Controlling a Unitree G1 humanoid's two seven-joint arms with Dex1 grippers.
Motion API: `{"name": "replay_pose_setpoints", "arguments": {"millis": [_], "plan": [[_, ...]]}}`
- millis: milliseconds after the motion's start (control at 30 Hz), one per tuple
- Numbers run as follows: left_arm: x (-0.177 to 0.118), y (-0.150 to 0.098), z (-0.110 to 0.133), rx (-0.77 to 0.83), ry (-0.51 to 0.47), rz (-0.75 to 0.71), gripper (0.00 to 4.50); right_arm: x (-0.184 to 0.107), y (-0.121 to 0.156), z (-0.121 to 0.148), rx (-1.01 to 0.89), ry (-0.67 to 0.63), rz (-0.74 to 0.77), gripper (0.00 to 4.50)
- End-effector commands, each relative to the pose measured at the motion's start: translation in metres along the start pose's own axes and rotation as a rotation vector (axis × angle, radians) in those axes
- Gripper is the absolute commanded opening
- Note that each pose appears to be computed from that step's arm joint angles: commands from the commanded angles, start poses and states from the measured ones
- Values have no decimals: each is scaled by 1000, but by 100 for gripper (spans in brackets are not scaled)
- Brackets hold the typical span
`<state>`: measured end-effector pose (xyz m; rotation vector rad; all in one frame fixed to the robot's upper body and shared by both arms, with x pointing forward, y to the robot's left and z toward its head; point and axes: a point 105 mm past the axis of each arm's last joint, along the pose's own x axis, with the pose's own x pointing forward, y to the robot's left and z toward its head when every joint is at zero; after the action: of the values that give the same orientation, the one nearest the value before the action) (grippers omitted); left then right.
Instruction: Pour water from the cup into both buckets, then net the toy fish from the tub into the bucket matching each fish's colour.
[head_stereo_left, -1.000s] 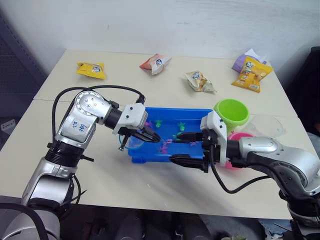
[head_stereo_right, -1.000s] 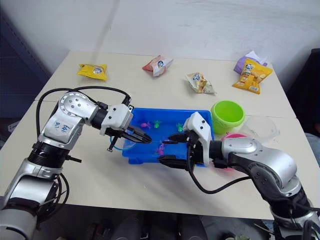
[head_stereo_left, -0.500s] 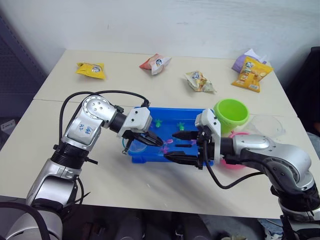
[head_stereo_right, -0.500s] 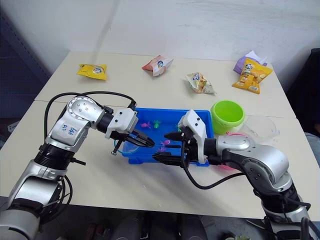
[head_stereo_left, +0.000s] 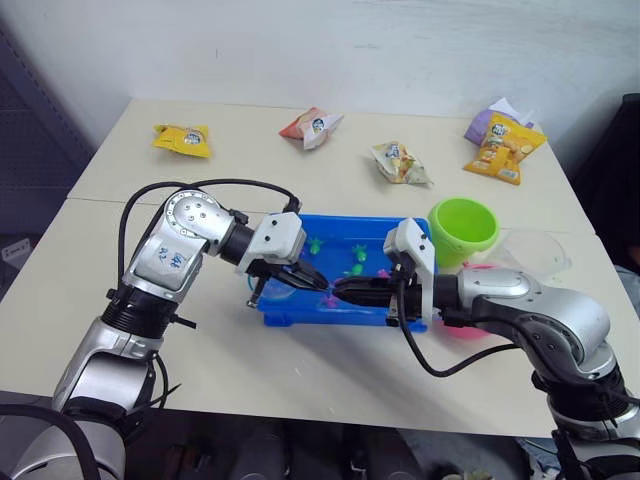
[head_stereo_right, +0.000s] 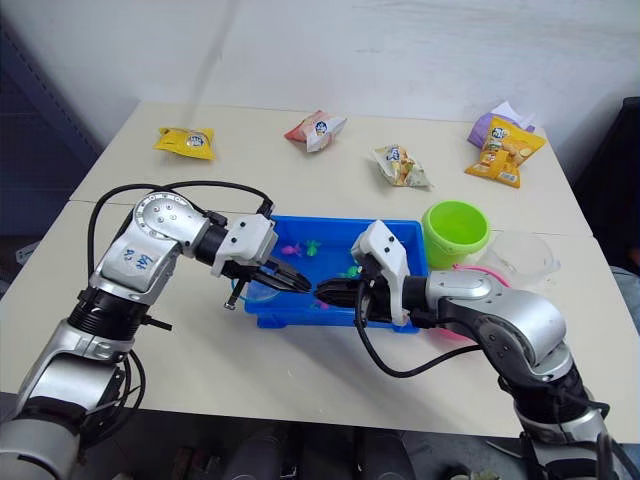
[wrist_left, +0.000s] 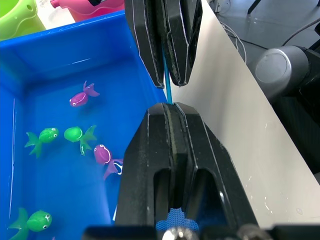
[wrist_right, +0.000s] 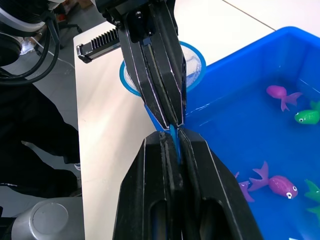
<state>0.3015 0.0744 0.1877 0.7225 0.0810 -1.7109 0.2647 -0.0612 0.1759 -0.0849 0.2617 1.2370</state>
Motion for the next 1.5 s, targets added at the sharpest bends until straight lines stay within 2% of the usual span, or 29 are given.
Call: {"name": "replay_pose_setpoints", "arguments": {"millis": [33, 167, 267, 333, 400, 500, 533, 600, 700, 800, 933, 1200, 1367, 1500], "plan": [[-4, -1, 7, 33, -17, 19, 0, -1, 1, 4, -24, -42, 10, 3], [-7, -1, 9, 28, -45, 40, 0, -4, 1, 6, -66, -59, 9, 3], [-15, 3, 18, 25, -133, 85, 111, -7, 0, 10, -115, -72, 13, 0], [-29, 13, 38, 35, -272, 163, 182, -13, -1, 15, -157, -89, 9, 0], [-44, 21, 51, 20, -362, 225, 276, -20, -2, 18, -184, -95, -1, 0], [-80, 31, 50, -11, -394, 337, 416, -37, -8, 21, -233, -79, -58, 0], [-98, 35, 45, -39, -384, 399, 448, -48, -15, 20, -256, -52, -107, 0], [-118, 38, 34, -67, -352, 465, 448, -65, -23, 17, -283, 1, -177, 0], [-125, 30, 9, -89, -275, 494, 448, -90, -35, 13, -286, 67, -279, 0], [-121, 20, -10, -116, -235, 495, 448, -106, -43, 9, -291, 118, -357, 0], [-104, 7, -31, -165, -204, 479, 448, -122, -61, 3, -405, 244, -496, 0], [-70, -8, -33, -221, -264, 415, 448, -122, -84, -8, -629, 403, -581, 0], [-63, -13, -36, -236, -262, 400, 448, -118, -88, -16, -769, 495, -598, 0], [-57, -15, -37, -255, -268, 367, 448, -114, -89, -27, -790, 543, -595, 0]]}}
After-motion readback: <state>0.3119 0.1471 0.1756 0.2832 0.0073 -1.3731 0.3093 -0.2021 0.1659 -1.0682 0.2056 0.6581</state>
